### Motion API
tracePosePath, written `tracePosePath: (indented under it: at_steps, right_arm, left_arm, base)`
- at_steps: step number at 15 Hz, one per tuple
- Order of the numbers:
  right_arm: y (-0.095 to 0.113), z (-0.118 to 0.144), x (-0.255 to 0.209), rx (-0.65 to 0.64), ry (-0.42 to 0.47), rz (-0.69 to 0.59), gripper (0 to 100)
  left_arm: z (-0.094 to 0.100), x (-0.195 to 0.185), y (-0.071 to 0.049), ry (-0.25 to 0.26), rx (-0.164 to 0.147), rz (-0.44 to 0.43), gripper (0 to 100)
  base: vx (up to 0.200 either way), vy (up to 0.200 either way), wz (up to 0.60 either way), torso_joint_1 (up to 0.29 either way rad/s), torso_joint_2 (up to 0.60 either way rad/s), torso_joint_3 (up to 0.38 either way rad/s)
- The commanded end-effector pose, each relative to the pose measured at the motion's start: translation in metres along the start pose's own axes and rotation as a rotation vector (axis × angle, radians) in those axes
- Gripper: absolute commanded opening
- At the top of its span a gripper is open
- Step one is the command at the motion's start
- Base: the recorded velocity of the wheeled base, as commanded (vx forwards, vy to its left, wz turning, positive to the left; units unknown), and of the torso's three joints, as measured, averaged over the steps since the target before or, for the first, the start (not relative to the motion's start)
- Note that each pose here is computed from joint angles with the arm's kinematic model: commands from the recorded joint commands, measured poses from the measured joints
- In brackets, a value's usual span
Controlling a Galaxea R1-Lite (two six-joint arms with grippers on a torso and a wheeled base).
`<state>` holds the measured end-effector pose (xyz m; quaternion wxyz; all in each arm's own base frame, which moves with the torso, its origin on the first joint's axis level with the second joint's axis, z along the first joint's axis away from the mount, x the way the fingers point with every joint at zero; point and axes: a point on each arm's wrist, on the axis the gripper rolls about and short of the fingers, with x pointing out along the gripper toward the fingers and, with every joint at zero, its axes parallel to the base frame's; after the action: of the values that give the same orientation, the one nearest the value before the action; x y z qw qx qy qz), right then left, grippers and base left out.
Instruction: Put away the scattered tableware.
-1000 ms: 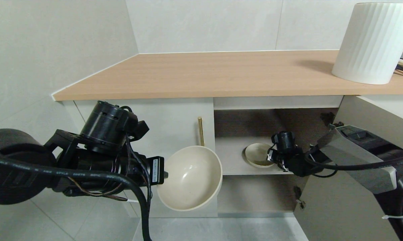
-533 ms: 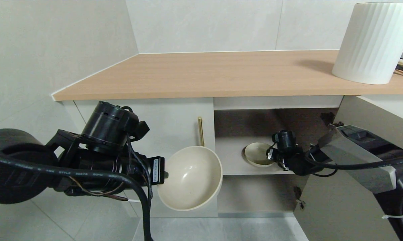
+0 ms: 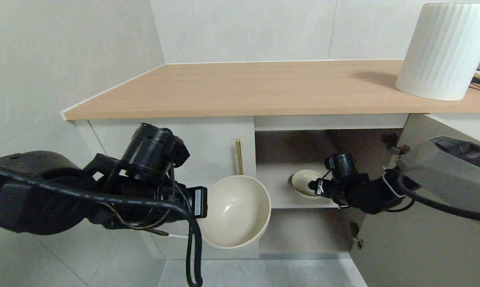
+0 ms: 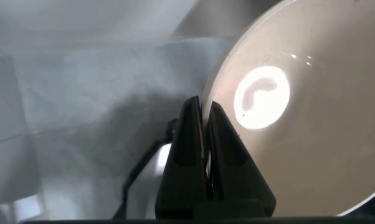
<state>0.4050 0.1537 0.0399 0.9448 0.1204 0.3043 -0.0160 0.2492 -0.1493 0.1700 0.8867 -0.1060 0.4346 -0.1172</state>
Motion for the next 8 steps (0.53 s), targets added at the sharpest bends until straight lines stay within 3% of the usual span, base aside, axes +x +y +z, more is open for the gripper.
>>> tracePosePath:
  at_steps: [1, 5, 8]
  right_arm:
    - [0.022, 0.006, -0.081, -0.112, 0.032, 0.185, 100]
    - [0.038, -0.004, -0.14, -0.186, 0.137, 0.386, 100]
    - [0.045, -0.011, -0.198, -0.253, 0.279, 0.601, 100]
  left_arm:
    - [-0.008, 0.03, -0.009, 0.046, 0.033, 0.07, 0]
    - [-0.022, 0.053, -0.017, 0.045, 0.089, 0.209, 0]
    - [-0.024, 0.054, -0.019, 0.037, 0.103, 0.23, 0]
  base:
    - [0.0, 0.0, 0.0, 0.0, 0.0, 0.0]
    - [0.0, 0.0, 0.0, 0.0, 0.0, 0.0]
    - [0.0, 0.0, 0.0, 0.0, 0.0, 0.0]
